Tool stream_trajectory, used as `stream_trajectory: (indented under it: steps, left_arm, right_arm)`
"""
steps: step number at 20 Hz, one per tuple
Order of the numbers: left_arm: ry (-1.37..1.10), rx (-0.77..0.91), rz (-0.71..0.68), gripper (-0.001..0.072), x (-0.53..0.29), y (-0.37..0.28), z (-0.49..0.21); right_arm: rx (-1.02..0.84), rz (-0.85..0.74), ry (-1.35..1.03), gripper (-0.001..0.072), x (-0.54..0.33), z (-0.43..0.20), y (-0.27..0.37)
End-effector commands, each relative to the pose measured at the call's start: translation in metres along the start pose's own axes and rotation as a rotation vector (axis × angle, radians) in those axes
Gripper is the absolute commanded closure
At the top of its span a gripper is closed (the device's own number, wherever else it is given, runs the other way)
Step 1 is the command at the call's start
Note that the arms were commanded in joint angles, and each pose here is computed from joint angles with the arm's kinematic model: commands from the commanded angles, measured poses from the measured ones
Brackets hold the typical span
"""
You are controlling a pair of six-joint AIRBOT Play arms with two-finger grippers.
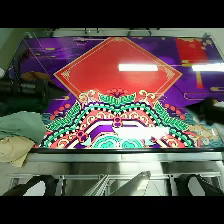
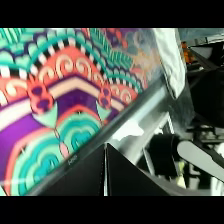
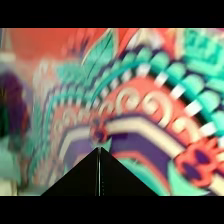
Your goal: Fold the shirts.
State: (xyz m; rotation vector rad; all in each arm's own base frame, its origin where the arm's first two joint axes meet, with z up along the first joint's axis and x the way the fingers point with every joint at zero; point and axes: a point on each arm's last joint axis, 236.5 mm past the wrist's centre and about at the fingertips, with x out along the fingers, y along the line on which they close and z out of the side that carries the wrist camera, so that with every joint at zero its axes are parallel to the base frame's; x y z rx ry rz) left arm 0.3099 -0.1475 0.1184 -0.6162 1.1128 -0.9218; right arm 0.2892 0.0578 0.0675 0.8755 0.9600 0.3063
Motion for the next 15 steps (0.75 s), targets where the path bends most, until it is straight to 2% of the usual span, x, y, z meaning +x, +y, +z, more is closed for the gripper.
stream_trajectory:
  steps: [1,5,15]
  left_arm:
    - [0.027,-0.139,0.004,0.0694,0.028,0.024,-0.081]
    - [0.033,-0.194,0.010,0.0694,0.043,0.032,-0.127]
    - [-0.024,-0.090,0.031,0.0694,0.033,0.011,-0.127]
  right_arm:
    - [-0.116,0.066,0.121,0.0695,0.033,-0.093,0.017]
    - [-0.145,0.074,0.155,0.0695,0.041,-0.111,0.017]
    - [-0.124,0.088,0.196,0.0695,0.039,-0.121,0.020]
